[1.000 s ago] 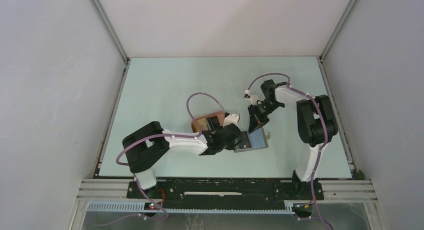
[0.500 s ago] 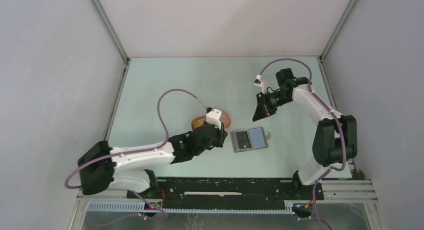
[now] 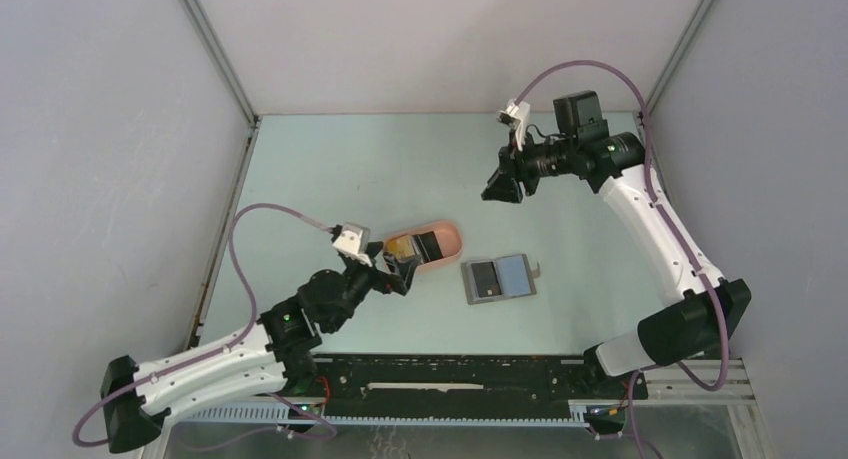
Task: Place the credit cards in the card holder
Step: Pick up the credit card from the storage box.
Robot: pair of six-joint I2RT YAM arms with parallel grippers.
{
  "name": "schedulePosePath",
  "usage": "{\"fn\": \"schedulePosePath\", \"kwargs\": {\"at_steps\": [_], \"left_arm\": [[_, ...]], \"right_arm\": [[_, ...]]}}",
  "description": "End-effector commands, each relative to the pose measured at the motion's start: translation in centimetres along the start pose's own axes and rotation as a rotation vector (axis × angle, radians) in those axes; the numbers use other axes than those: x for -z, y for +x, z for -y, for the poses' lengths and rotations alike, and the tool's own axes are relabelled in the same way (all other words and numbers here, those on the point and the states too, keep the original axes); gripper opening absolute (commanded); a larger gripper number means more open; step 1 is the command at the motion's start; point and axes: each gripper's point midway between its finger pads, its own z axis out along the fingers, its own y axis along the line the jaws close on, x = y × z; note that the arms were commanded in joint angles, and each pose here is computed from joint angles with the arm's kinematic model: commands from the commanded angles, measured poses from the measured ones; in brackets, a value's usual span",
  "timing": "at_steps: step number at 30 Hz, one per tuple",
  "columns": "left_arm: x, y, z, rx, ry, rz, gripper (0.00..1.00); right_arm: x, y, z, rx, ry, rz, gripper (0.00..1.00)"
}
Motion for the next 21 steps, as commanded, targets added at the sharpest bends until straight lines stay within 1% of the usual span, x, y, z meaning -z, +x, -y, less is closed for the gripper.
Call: {"fn": "schedulePosePath", "kwargs": {"at_steps": [1,4,6,12,15,21], "left_arm": [[0.7,-0.2,-2.1,0.022,-0.018,0.064,0.99],[0.7,0.3,-3.0,0.071,-0.017,0.069,1.0],[0.6,0.8,-3.4,0.114,-0.004,0.06,1.0],[-0.4,3.3,-4.7,0.283,0.014,0.024,1.0],[-0.9,4.7,-5.9,0.362,-0.012,0.003,1.0],[-1.2,6.9,-7.6,0.432,-0.067,-0.043,0.99]], "right_arm": [[-0.2,-3.6,-1.6,0.059,-0.083,0.068,0.59],[-1.9,-3.8,-2.3,-0.06,-0.226,0.029,0.6],[-3.6,-3.2,-2.5,-0.088,-0.259,-0.019,0.6],[-9.8,0.4,-1.9,-0.176,-0.239,-0.13,0.6],[-12.6,1.7,-1.5,-0.234,-0.228,-0.181,0.61],[-17.8,5.4,0.0,-0.301,-0.115,-0.307,0.64]]}}
